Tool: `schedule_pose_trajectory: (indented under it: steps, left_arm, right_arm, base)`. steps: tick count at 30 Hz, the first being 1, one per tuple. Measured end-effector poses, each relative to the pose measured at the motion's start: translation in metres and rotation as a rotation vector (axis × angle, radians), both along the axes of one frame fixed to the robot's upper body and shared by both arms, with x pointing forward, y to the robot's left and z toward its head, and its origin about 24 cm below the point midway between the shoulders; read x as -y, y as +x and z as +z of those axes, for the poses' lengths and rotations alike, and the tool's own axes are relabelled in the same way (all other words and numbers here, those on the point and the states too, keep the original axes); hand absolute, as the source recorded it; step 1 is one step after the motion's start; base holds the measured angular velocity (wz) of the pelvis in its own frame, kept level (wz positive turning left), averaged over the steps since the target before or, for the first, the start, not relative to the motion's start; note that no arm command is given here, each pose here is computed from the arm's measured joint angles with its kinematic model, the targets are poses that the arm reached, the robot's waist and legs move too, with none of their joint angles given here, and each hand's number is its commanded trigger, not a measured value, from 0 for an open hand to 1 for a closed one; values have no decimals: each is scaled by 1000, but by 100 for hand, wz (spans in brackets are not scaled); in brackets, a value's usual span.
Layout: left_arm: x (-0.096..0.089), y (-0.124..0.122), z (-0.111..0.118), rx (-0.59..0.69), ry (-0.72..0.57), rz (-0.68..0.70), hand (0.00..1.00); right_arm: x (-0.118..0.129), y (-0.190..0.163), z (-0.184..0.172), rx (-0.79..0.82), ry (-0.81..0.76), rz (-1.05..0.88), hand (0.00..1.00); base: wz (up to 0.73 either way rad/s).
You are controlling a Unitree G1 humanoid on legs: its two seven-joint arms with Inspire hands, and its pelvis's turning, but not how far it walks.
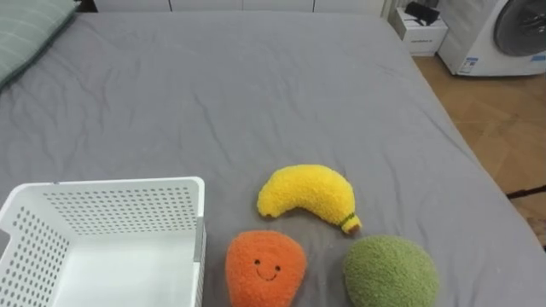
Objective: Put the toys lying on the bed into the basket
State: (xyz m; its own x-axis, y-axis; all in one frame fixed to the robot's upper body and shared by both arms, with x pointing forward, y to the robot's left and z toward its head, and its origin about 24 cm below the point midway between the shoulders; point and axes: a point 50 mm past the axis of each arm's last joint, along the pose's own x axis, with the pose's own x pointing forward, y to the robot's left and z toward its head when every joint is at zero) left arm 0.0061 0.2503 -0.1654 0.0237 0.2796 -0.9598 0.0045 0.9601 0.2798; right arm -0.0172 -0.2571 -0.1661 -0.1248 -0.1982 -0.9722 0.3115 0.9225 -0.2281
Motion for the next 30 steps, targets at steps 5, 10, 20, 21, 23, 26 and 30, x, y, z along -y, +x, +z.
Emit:
schedule_pose_trajectory:
  steps: [5,10,20,21,23,26,30]
  left_arm:
    - [-18,-3,5,3,44,31,0]
    - [-31,-4,10,1,78,34,0]
    - [-31,0,10,3,85,-15,0]
    - [-31,1,10,5,85,-16,0]
    - [-30,-1,10,6,81,-17,0]
    - [-30,-4,11,20,88,-22,0]
    - [-28,-6,12,31,92,-42,0]
  right_arm:
    - [44,9,15,77,-165,-175,0]
    - [94,75,45,312,-390,-193,0]
    - [95,205,129,883,-591,14,0]
    - [91,215,140,944,-592,41,0]
    - [85,227,154,1027,-596,70,0]
    - [76,235,160,1079,-576,121,0]
    - [62,238,152,1043,-557,248,0]
  base:
    - [-14]
    - [-17]
    - [-2]
    - [4]
    - [5]
    - [9]
    - [2]
